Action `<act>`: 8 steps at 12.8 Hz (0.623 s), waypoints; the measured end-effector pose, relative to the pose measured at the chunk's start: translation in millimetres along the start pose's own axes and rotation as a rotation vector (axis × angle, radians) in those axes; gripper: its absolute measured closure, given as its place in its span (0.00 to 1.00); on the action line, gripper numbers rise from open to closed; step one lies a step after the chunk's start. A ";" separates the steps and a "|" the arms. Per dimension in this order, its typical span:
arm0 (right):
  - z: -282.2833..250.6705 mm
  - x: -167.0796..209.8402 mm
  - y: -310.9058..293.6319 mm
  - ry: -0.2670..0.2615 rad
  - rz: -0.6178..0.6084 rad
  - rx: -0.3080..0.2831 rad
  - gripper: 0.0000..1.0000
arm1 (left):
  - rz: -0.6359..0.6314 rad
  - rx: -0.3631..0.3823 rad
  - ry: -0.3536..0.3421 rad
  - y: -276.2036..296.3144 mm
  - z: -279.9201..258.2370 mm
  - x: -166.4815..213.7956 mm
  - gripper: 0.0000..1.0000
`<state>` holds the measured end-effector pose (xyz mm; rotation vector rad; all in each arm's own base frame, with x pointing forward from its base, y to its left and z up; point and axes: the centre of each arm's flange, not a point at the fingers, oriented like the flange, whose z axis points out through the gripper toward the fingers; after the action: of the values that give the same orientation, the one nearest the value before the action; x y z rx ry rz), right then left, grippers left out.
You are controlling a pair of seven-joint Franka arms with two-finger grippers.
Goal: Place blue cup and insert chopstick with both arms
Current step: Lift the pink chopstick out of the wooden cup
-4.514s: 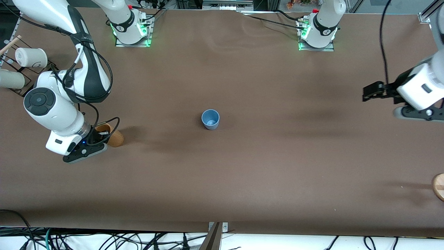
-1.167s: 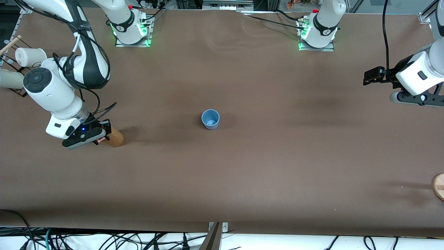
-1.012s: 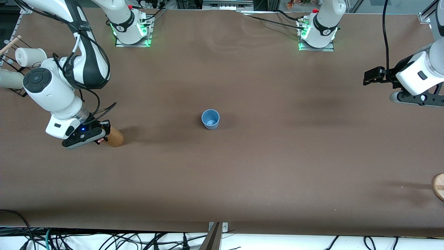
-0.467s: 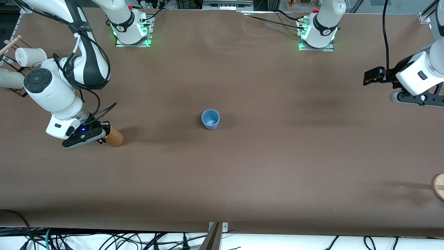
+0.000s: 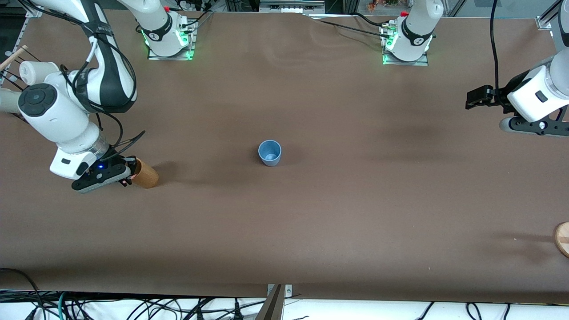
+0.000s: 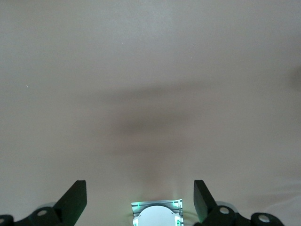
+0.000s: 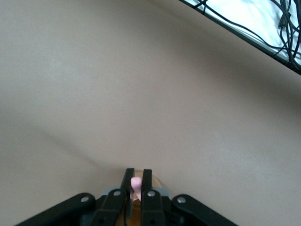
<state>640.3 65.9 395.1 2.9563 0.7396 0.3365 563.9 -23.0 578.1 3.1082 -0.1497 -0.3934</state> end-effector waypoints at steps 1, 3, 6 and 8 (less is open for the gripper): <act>-8.4 5.2 -0.1 -0.002 -0.003 0.002 0.91 | 0.000 0.000 0.000 0.0 0.0 0.0 0.00; -27.7 17.0 -3.0 0.003 -0.013 0.003 0.91 | 0.000 0.000 0.000 0.0 0.0 0.0 0.00; -56.4 33.9 -13.8 -0.013 -0.037 0.015 0.91 | 0.000 0.000 0.000 0.0 0.0 0.0 0.00; -79.7 44.1 -19.2 -0.029 -0.050 0.023 0.91 | 0.000 0.000 0.000 0.1 0.0 0.0 0.00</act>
<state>651.2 105.2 478.7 2.9519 0.8173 0.2824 563.9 -23.0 578.1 3.1081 -0.1499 -0.3936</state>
